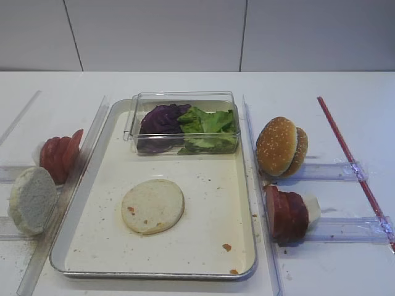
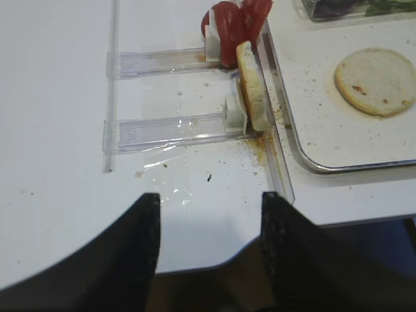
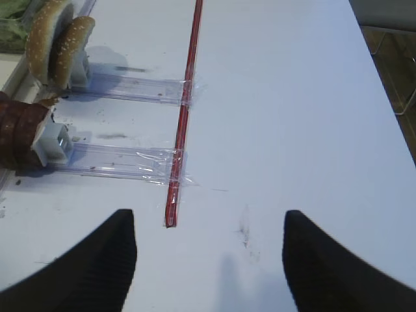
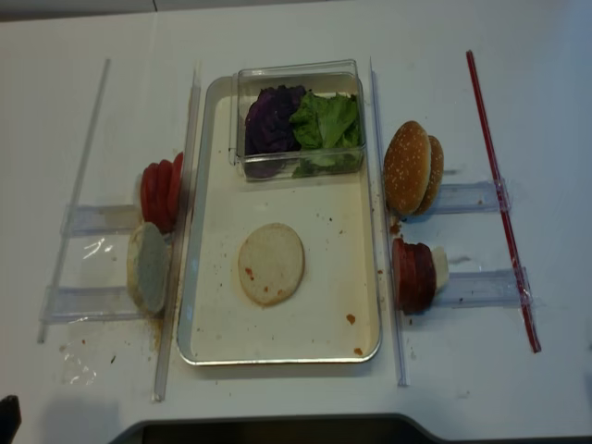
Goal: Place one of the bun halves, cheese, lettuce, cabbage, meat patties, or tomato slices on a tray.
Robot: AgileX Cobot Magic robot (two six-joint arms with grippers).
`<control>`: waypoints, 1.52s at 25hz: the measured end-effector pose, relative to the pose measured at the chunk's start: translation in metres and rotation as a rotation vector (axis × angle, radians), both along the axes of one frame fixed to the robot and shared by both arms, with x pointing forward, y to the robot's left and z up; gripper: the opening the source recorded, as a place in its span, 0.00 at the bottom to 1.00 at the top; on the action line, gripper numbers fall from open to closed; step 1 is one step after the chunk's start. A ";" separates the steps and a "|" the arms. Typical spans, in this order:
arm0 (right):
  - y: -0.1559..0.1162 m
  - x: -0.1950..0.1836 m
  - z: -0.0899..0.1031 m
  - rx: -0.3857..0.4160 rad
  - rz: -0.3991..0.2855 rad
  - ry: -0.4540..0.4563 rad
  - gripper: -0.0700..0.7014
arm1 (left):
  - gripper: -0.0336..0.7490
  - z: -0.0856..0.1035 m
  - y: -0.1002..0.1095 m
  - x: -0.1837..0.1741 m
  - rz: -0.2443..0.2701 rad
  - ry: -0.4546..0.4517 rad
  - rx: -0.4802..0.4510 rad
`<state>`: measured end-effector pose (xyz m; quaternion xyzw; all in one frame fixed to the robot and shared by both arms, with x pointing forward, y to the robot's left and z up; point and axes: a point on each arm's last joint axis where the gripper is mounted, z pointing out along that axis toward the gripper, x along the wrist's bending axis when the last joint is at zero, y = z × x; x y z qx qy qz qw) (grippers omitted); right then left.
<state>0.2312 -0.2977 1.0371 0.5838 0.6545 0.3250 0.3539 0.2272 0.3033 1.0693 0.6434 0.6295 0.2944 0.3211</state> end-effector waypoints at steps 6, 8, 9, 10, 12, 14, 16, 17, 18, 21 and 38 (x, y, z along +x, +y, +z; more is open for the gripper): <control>0.000 0.000 0.000 0.000 0.000 0.000 0.75 | 0.47 -0.012 0.001 -0.014 -0.014 -0.070 0.015; 0.000 0.000 0.000 0.000 0.000 0.000 0.75 | 0.47 -0.017 0.001 -0.013 -0.018 -0.055 0.021; 0.000 0.000 0.000 0.000 0.000 0.000 0.75 | 0.47 -0.020 0.001 -0.012 -0.020 -0.044 0.024; 0.000 0.000 0.000 0.000 0.000 0.000 0.75 | 0.47 -0.023 0.001 -0.010 -0.021 -0.032 0.026; 0.000 0.000 0.000 -0.002 -0.001 0.000 0.75 | 0.47 -0.025 0.001 -0.010 -0.028 -0.024 0.035; 0.000 0.000 0.000 -0.002 -0.001 0.000 0.75 | 0.47 -0.026 0.001 -0.007 -0.028 -0.038 0.034; 0.000 0.000 0.000 -0.002 -0.001 0.000 0.75 | 0.47 -0.029 0.000 -0.004 -0.029 -0.054 0.032; 0.000 0.000 0.000 -0.002 -0.001 0.000 0.75 | 0.47 -0.030 0.000 -0.002 -0.030 -0.057 0.031; 0.000 0.000 0.000 -0.002 -0.001 0.000 0.75 | 0.47 -0.031 0.000 -0.001 -0.035 -0.061 0.034; 0.000 0.000 0.000 -0.002 -0.001 0.000 0.75 | 0.47 -0.031 -0.001 -0.001 -0.044 -0.064 0.035; 0.000 0.000 0.000 -0.002 -0.001 0.000 0.75 | 0.47 -0.031 -0.002 0.000 -0.051 -0.071 0.030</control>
